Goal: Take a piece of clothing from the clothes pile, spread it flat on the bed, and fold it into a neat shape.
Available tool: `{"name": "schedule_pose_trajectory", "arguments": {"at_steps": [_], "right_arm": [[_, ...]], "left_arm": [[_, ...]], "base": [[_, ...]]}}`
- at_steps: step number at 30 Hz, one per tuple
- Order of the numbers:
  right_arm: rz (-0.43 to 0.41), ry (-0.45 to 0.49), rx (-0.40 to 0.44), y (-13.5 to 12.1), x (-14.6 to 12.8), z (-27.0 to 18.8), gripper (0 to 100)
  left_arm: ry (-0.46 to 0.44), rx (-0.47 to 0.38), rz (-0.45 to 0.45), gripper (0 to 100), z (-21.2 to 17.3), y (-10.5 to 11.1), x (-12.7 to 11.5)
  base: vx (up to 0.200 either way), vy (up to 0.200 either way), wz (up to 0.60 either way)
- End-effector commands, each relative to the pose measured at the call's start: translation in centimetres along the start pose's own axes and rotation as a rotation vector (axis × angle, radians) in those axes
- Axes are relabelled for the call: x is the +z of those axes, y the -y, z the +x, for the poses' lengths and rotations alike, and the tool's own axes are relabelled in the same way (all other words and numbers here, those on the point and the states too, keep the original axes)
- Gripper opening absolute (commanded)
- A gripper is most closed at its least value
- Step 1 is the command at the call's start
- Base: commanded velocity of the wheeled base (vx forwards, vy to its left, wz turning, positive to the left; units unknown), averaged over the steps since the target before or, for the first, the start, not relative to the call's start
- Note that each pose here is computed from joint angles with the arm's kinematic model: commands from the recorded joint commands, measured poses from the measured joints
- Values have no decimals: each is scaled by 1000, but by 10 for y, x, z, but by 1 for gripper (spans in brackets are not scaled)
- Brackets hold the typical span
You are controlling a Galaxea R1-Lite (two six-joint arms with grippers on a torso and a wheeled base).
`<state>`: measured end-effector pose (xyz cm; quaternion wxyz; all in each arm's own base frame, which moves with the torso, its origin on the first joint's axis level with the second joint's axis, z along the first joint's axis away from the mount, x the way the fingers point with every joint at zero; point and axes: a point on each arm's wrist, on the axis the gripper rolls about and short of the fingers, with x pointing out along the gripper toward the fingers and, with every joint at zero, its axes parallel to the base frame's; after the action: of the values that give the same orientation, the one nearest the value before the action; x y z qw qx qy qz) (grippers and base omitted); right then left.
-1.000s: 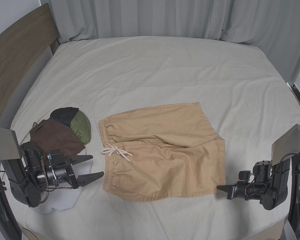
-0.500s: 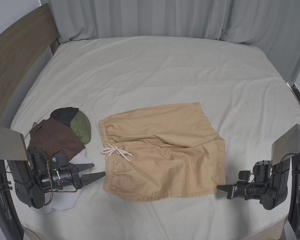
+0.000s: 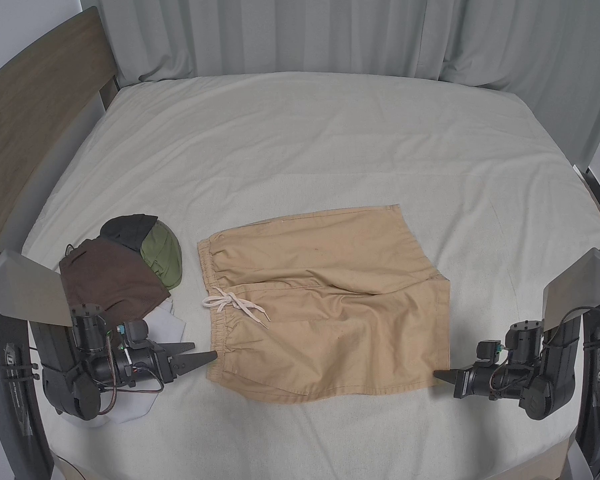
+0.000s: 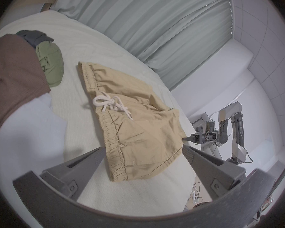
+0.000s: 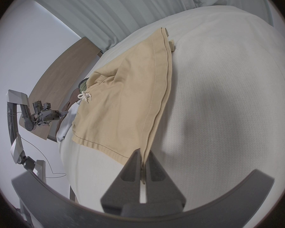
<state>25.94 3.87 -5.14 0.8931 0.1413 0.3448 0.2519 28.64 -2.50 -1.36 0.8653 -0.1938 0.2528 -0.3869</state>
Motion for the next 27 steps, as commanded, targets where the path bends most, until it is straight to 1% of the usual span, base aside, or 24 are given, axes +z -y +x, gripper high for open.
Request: {"name": "schedule_pose_trajectory", "arguments": {"at_steps": [1, 10, 20, 27], "right_arm": [[3, 0, 0, 1, 0, 0, 0], [3, 0, 0, 1, 0, 1, 0], [1, 1, 1, 1, 0, 1, 0], [1, 1, 1, 1, 0, 1, 0]], "left_arm": [[-34, 8, -33, 100, 7, -8, -13], [-67, 21, -55, 100, 10, -15, -26], [-91, 48, -66, 100, 25, -23, -37], [-111, 73, -79, 100, 34, -23, -45]], "base": [[0, 0, 0], [0, 0, 0], [0, 0, 0], [0, 0, 0]]}}
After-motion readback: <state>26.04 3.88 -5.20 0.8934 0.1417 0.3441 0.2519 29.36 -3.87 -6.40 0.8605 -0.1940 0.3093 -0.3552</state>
